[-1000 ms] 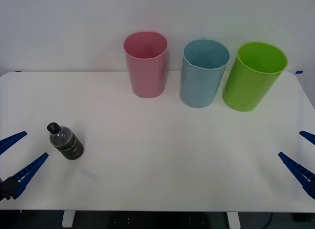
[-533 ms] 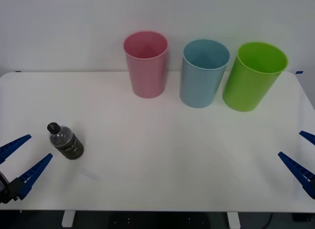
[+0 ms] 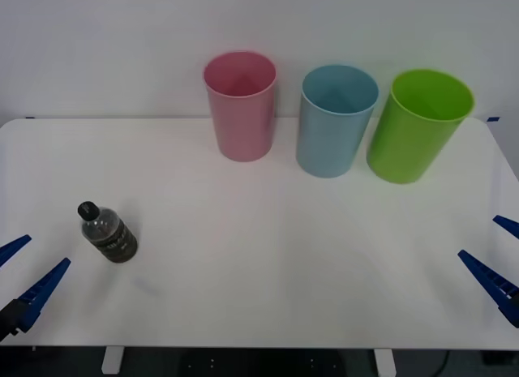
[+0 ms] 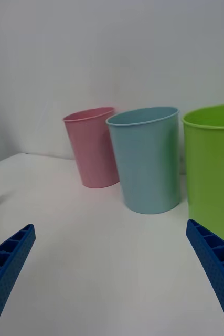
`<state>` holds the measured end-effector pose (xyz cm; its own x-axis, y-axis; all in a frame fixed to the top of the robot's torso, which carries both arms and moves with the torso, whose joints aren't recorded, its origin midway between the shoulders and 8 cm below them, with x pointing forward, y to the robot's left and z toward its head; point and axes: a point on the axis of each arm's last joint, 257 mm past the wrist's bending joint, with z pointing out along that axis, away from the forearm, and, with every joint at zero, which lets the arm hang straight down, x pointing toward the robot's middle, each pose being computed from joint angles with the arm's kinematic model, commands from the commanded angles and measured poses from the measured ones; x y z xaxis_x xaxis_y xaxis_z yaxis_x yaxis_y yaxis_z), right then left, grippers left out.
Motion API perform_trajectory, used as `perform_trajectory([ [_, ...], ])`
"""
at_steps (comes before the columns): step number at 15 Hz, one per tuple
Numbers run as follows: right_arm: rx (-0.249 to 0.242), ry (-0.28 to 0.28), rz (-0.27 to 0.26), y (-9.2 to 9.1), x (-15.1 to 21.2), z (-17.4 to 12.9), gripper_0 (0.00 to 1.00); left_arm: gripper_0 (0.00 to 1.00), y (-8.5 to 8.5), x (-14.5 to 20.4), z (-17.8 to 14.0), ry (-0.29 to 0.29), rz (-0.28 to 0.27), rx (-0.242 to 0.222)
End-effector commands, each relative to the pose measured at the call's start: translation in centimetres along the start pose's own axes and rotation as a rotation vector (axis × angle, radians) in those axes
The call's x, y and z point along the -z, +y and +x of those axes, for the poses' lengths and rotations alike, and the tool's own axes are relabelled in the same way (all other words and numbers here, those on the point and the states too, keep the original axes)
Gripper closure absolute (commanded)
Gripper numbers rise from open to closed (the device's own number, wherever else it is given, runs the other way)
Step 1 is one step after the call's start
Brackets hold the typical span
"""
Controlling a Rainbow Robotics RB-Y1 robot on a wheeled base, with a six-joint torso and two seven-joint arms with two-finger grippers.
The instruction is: Grasp the object on the table and drop it into the matching bin: aluminum can to the light blue bin, PET bottle to the pink bin.
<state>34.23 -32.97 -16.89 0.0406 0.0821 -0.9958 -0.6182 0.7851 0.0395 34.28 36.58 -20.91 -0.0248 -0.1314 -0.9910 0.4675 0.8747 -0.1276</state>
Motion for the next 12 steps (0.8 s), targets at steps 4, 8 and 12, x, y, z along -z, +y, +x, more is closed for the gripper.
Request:
perform_trajectory([
  [4, 0.0, 0.0, 0.0, 0.0, 0.0, 0.0, 0.0, 0.0, 2.1, 1.3, 2.1, 0.046, -0.117, 0.014],
  [8, 0.0, 0.0, 0.0, 0.0, 0.0, 0.0, 0.0, 0.0, 2.2, 1.0, 4.4, 0.088, -0.156, 0.02],
  [12, 0.0, 0.0, 0.0, 0.0, 0.0, 0.0, 0.0, 0.0, 2.3, 0.7, 6.0, 0.126, -0.163, -0.064],
])
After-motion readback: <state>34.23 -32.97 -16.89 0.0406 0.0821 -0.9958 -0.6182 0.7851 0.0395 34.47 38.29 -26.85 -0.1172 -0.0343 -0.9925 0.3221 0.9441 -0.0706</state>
